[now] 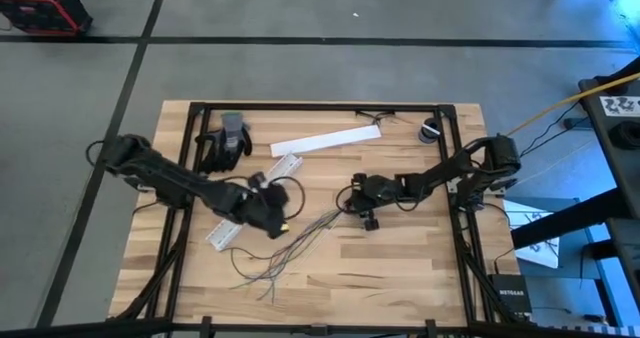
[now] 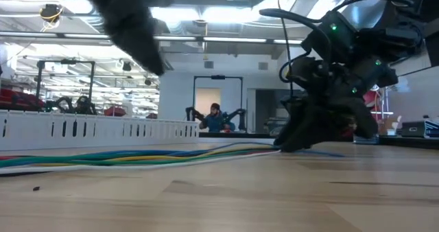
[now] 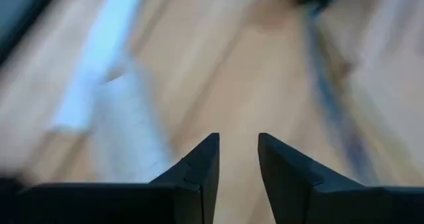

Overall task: Ziptie cables
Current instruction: Put the ziptied cables into the white cable duct

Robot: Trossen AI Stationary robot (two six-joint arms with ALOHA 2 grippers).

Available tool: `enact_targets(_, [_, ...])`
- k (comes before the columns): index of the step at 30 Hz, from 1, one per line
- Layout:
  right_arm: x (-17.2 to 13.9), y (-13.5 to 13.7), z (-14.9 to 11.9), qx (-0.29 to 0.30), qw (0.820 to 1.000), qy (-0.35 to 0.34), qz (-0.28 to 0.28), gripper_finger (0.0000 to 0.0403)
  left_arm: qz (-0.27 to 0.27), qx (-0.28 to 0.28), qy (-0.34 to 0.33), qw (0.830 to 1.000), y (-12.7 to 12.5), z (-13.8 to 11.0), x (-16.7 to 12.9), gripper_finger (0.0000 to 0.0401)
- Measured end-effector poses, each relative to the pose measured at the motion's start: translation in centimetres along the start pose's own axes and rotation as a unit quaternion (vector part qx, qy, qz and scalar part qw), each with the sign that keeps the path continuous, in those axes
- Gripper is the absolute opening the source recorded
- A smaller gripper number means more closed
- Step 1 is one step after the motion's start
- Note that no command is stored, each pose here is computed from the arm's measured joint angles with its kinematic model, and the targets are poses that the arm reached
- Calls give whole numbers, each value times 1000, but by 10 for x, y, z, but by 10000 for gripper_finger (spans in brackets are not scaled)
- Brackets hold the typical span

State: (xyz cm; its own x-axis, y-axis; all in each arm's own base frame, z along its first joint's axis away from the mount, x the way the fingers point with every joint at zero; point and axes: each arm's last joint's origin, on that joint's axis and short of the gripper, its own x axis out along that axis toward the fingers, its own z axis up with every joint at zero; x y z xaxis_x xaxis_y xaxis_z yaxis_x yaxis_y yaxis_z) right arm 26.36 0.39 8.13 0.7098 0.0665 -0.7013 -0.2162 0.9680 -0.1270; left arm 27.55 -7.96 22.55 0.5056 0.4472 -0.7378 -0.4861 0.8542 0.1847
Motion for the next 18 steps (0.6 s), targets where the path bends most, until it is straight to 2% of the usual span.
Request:
enact_targets(4, [0,1,-1,0,1000,2,11,37,40,-1,27,999,7,-18,5,85])
enact_targets(6, [0,1,-1,0,1000,1,10,15,45,-4,31,999,9,-25,11,81])
enact_targets(14, [1,0,-1,1,1000,-2,11,29,105,-38,55,992,30,-48,34,65])
enact_targets(18, [1,1,-1,1,1000,-3,13,11,95,-55,46,993,36,-59,51,57])
